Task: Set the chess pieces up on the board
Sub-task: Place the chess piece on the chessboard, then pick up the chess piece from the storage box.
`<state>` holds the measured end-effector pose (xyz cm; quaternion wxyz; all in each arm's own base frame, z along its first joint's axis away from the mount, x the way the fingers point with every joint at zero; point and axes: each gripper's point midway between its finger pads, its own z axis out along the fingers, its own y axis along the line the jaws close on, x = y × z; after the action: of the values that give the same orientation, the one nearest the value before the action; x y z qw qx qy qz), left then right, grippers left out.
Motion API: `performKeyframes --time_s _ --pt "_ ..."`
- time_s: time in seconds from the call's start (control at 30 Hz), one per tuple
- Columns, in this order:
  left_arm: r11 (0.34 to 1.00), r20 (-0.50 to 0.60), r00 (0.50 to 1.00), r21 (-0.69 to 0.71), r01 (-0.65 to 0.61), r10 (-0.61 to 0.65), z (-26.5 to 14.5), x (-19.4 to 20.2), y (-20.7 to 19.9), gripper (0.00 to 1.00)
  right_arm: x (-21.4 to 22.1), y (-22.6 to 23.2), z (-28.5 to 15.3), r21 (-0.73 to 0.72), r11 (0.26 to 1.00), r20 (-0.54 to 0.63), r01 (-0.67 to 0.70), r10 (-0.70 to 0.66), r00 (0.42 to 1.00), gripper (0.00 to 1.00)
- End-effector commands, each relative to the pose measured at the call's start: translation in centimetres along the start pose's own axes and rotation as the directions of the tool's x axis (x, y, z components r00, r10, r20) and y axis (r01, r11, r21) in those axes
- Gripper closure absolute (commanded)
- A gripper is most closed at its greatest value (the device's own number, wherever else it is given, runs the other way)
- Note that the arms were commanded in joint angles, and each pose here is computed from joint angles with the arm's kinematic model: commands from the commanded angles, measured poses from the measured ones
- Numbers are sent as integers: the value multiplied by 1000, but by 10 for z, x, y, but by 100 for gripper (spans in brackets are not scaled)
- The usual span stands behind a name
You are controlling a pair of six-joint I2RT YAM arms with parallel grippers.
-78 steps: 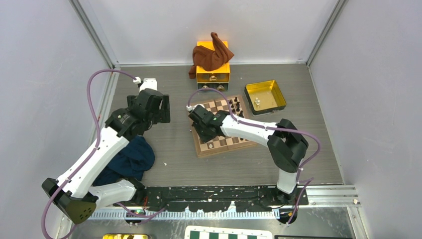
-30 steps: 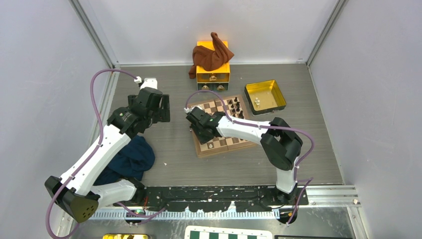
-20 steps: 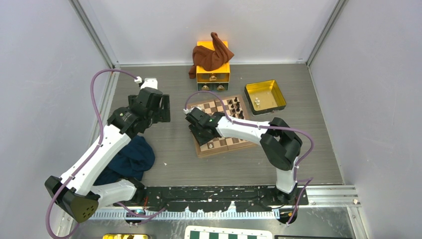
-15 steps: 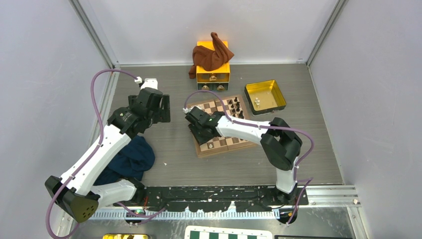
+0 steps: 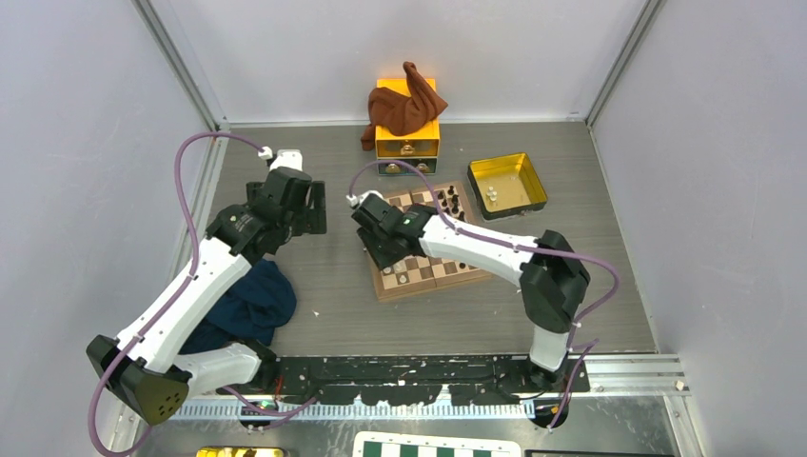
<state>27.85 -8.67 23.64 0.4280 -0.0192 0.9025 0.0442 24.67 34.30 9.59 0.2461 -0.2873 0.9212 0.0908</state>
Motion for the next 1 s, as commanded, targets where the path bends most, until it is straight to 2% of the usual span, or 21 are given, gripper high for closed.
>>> performKeyframes --time_s 0.0,0.13,0.23,0.43,0.63,0.8,0.97 --pt "999 59 998 14 29 -30 -3 -20 -3 0 -61 -9 -70 26 999 223 -32 25 975 62" --pt "999 58 998 19 30 -31 -2 -21 -4 0 -92 -52 -92 169 980 316 -105 47 948 59" --pt "999 52 998 27 31 -32 -2 -20 -6 0 -109 -103 -98 249 941 364 -229 128 923 57" --pt "999 40 999 37 26 -28 -1 -18 -8 0 -118 -220 -96 356 805 455 -475 294 841 53" --pt "999 26 999 47 19 -20 0 -16 -12 0 -99 -307 -73 413 672 459 -615 429 778 52" --pt "999 19 1000 44 10 -11 1 -16 -12 0 -77 -340 -45 420 619 425 -664 512 746 52" --pt "999 12 1000 46 5 -5 2 -14 -13 0 -67 -354 -26 404 609 403 -683 551 730 52"
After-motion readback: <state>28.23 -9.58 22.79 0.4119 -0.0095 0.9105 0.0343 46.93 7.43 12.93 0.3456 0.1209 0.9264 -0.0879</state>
